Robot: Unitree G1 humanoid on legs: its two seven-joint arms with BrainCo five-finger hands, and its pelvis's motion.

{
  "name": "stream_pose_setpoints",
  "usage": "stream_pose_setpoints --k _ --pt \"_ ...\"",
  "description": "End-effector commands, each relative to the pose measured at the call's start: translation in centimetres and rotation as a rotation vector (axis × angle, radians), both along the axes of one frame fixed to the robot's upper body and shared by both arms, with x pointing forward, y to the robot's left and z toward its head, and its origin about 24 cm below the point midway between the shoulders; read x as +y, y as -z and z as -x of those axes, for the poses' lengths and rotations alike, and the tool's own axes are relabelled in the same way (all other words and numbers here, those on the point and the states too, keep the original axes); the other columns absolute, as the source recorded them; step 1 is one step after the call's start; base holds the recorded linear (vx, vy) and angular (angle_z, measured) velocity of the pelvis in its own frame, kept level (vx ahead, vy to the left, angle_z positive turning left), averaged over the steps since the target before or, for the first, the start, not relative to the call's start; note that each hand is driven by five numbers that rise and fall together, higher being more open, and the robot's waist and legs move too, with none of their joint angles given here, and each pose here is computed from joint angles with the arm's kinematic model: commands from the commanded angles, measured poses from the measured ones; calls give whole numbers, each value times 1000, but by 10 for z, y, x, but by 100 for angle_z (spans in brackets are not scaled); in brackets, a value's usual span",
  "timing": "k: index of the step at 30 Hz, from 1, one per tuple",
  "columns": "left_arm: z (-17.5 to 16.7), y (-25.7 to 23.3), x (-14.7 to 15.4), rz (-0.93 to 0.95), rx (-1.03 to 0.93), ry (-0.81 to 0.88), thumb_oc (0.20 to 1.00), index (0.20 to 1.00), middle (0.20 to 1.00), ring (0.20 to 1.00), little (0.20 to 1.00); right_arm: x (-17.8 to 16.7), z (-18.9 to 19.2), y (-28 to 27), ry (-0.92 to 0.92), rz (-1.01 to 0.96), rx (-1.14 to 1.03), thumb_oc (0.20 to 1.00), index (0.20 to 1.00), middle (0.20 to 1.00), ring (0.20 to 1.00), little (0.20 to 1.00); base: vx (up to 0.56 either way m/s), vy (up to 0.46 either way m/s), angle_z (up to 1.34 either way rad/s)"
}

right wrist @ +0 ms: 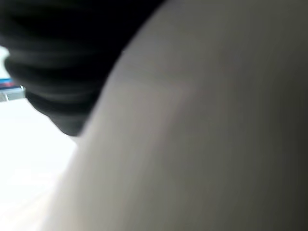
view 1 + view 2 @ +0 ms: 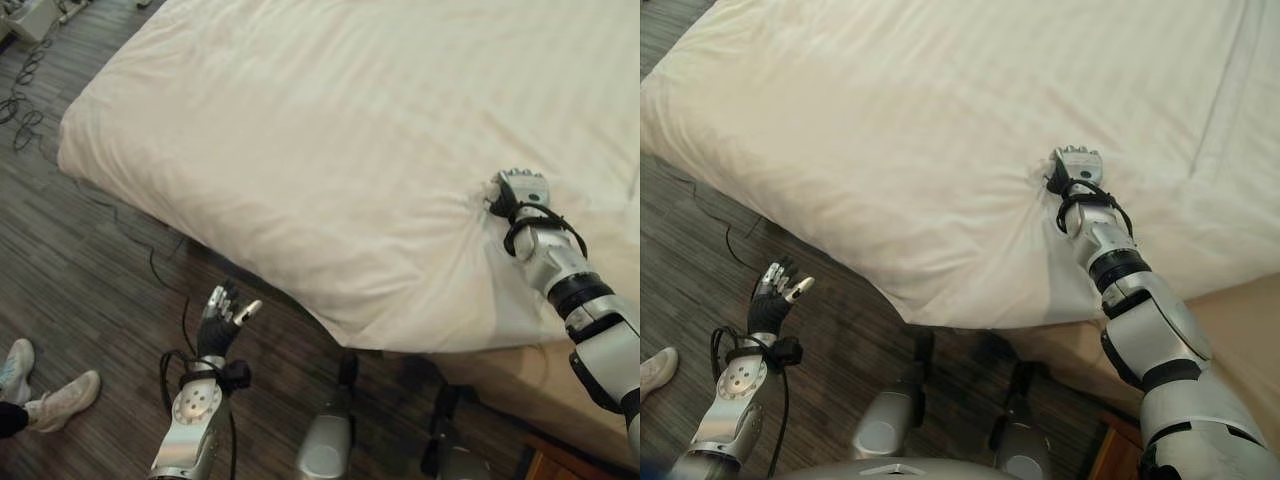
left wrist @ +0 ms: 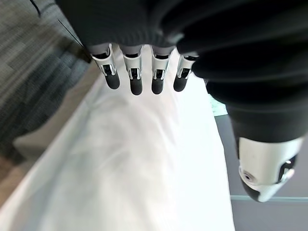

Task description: Making the bed.

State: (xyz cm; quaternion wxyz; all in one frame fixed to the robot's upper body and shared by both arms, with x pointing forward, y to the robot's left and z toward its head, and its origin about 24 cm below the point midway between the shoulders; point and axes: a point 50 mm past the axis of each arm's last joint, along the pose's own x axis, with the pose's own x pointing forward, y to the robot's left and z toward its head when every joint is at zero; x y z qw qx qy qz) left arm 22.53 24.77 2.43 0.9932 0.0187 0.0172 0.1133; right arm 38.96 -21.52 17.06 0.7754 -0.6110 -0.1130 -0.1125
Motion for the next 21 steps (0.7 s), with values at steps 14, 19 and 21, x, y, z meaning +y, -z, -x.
stream_pose_setpoints --k 14,19,21 --pt "25 20 18 -36 116 -100 1000 1000 1000 1000 1000 -78 136 95 213 -448 9 200 200 200 200 200 32 65 -22" --pt "32 24 23 -40 140 -120 1000 1000 1000 1000 1000 -97 157 117 318 -449 85 200 200 200 200 200 2 22 -24" --pt "35 26 24 -32 144 -131 1000 1000 1000 1000 1000 -104 169 128 362 -431 135 200 200 200 200 200 3 2 -14"
